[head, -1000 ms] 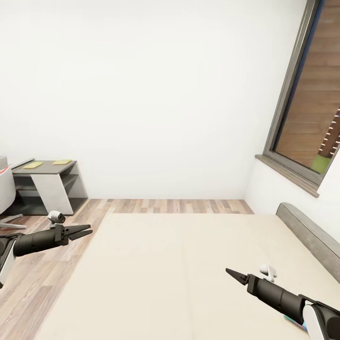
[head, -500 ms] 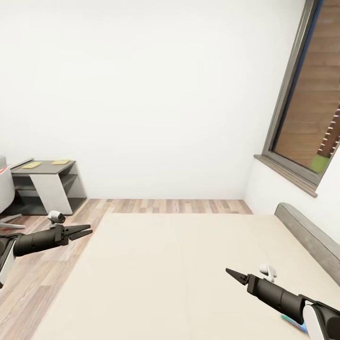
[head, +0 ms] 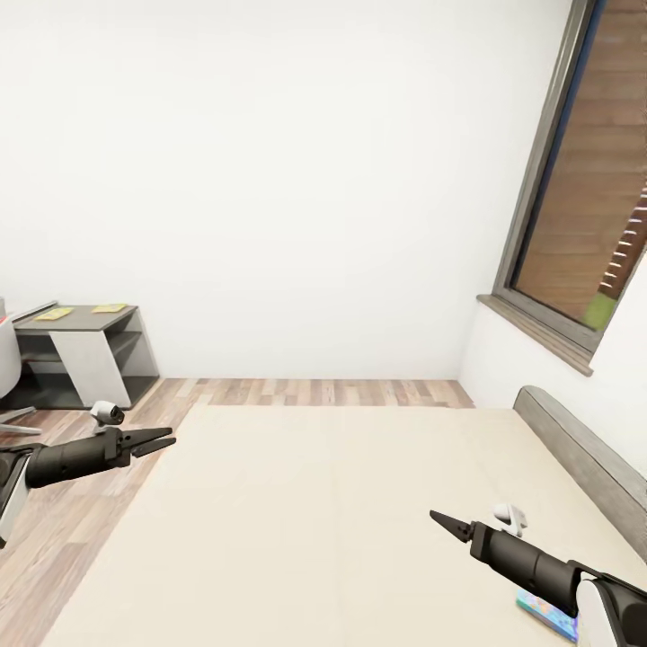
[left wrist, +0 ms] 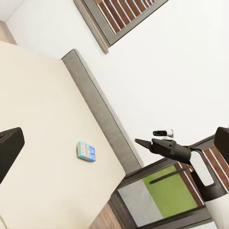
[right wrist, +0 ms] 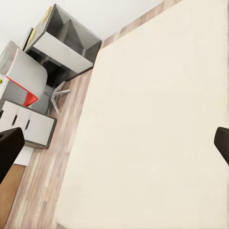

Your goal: Put all the toys in the child's room - the three board games (two on the bed and one on the table), the two jigsaw puzzles on the table, and the tennis ball on the table - inside the toy box on the table in the child's room.

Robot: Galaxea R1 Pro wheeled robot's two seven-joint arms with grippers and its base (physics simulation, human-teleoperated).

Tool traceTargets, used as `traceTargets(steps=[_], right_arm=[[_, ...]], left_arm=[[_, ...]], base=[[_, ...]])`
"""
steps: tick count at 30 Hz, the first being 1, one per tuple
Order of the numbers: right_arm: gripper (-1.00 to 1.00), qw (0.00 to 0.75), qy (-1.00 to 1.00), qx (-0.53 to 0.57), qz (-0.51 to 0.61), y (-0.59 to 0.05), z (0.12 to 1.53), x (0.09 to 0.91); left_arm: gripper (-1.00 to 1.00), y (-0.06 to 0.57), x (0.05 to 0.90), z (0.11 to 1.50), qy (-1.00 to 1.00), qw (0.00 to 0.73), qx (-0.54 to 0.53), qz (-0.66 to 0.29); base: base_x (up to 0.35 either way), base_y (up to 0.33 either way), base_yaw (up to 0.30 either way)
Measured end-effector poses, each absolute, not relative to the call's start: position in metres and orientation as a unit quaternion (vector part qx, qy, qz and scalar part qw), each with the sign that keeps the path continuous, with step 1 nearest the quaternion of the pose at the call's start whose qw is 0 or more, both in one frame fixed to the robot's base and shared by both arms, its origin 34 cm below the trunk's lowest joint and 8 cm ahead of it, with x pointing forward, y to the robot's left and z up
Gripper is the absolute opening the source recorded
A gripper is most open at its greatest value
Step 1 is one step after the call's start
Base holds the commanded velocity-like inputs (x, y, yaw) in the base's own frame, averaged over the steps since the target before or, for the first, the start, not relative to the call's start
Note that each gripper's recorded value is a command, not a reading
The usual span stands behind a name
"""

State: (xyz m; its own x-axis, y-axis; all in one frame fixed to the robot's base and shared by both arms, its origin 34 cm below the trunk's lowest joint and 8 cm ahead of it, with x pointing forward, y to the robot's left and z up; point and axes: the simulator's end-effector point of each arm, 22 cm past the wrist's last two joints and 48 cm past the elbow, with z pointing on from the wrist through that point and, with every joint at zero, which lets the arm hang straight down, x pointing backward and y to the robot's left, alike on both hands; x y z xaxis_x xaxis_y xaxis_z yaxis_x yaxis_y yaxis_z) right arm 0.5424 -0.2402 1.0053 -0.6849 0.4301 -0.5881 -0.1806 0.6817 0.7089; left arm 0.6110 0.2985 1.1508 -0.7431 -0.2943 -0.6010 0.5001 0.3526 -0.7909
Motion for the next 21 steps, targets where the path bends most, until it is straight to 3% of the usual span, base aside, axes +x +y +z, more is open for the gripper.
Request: traceTargets(steps=[21], right_arm=[[1.00,0.389,0.831,0.075,0.390,-0.2421,1.0049,0.5422]], left_arm=[[1.00,0.2964,0.6104,1.1495,0.745,0.349,0.071,-0.565]], base=[[0.000,-0.165,0.000]])
